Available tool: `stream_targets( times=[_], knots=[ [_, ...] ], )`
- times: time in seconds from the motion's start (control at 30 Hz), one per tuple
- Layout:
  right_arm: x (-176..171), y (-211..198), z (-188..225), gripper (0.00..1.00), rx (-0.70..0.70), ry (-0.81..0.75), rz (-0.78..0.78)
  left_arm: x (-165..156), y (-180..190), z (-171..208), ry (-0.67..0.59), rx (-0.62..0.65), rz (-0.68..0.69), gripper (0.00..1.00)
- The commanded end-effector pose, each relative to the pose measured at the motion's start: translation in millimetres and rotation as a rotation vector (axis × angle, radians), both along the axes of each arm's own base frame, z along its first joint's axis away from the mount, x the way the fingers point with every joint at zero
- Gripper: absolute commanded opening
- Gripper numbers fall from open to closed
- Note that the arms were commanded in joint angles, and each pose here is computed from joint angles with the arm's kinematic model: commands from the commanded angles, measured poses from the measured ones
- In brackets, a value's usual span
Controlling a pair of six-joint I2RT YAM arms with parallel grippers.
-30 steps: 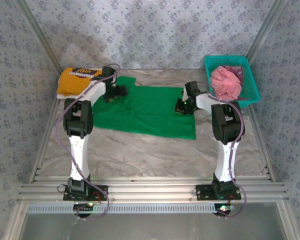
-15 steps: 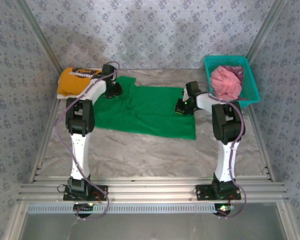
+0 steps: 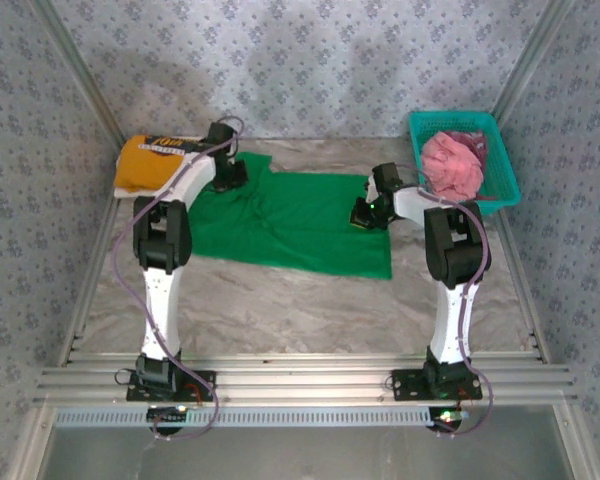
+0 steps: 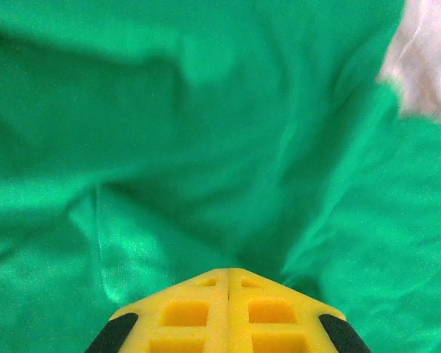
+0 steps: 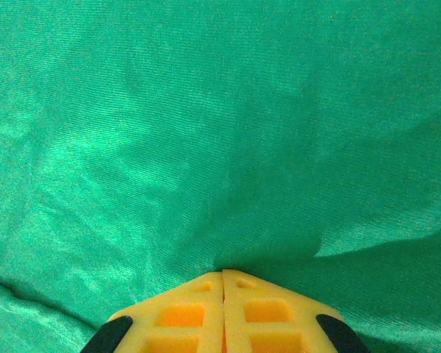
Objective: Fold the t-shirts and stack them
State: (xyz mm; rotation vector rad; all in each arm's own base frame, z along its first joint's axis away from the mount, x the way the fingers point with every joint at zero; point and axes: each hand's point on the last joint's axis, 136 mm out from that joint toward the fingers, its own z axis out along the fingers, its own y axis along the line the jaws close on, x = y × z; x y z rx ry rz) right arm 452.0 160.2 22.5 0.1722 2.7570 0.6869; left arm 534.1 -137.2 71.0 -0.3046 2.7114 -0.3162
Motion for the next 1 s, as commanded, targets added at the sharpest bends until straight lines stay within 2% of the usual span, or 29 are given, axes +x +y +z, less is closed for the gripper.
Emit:
stream_targets(
  times=[0.0,0.1,0.2,0.37,0.67,0.77,0.83,0.9,0.97],
  knots=[
    [-23,-9,-19,0.1,-0.034,0.094,0.003,-26,-1,32,-0.045,0.018,-0.002,0.07],
    [-21,-11,-18,0.1,-0.03,0.086,-0.004,-46,-7,19,-0.041,0.029,0.01,0.05],
    [-19,-8,-20,0.1,-0.015,0.089,-0.005,-47,-18,-5,-0.007,0.007,0.006,0.0],
    [-23,-7,-18,0.1,-0.007,0.09,0.001,-25,-43,-15,-0.015,0.005,-0.033,0.0],
    [-31,-15,-14,0.1,-0.001,0.084,-0.015,34,-73,-21,-0.067,-0.003,-0.076,0.0],
    [-30,-15,-8,0.09,0.0,0.072,-0.012,44,-75,-9,-0.08,0.013,-0.098,0.0],
    [-29,-15,-3,0.1,0.0,0.062,-0.008,43,-71,11,-0.109,0.031,-0.102,0.0],
    [-27,-15,2,0.1,0.0,0.05,-0.007,37,-63,31,-0.137,0.046,-0.093,0.09],
    [-25,-15,5,0.1,0.001,0.042,-0.006,26,-52,42,-0.152,0.051,-0.073,0.11]
  ],
)
